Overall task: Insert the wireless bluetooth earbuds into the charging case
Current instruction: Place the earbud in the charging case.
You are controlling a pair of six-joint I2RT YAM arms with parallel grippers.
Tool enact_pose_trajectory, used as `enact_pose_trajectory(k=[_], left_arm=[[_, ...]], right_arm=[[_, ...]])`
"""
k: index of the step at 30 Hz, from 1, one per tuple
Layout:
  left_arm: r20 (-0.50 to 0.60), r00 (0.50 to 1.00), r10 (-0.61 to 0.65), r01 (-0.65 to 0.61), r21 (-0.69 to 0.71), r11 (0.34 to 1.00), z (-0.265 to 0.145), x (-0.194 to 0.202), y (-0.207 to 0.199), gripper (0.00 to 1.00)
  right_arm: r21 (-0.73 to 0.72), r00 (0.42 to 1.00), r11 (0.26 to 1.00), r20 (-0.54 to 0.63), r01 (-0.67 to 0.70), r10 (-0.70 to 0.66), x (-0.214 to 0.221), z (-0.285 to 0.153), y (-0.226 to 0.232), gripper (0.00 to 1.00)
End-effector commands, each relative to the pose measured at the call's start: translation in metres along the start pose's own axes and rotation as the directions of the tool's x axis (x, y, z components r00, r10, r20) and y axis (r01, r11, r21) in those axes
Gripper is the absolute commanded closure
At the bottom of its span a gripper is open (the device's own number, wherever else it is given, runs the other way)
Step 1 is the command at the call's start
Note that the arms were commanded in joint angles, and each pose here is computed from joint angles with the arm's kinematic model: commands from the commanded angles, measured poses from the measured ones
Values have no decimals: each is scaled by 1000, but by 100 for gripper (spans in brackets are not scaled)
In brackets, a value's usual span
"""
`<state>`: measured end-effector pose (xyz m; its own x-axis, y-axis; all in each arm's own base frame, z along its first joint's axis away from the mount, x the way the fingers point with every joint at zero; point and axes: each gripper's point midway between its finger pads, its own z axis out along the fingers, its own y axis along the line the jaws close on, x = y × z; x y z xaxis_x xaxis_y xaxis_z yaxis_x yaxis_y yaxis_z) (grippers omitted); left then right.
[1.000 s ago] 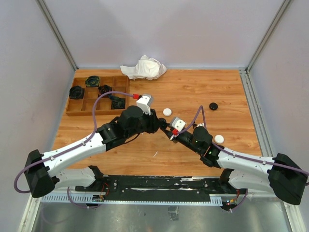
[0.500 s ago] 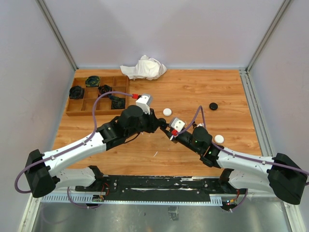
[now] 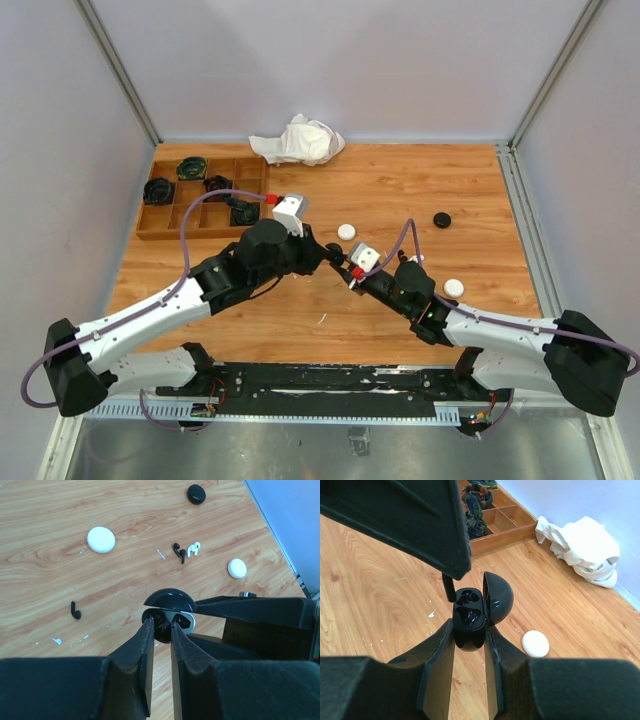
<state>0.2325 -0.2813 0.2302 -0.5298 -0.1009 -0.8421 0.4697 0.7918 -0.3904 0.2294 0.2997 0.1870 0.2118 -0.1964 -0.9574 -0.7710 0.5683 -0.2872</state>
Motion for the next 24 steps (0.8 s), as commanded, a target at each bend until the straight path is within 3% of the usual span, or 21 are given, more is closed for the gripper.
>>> enact_pose_trajectory(k=[1, 9, 24], left_arm=[[42, 999, 16, -16, 18, 1000, -9, -14, -4, 92], [110, 992, 66, -80, 128, 989, -13, -20, -18, 93], [200, 961, 190, -218, 125, 968, -14, -23, -12, 94]], right_arm=[[27, 998, 999, 57, -33, 32, -15, 3, -3, 79], [-2, 992, 997, 97, -78, 78, -24, 2, 0, 79], [-61, 984, 992, 135, -113, 120, -34, 0, 10, 79]])
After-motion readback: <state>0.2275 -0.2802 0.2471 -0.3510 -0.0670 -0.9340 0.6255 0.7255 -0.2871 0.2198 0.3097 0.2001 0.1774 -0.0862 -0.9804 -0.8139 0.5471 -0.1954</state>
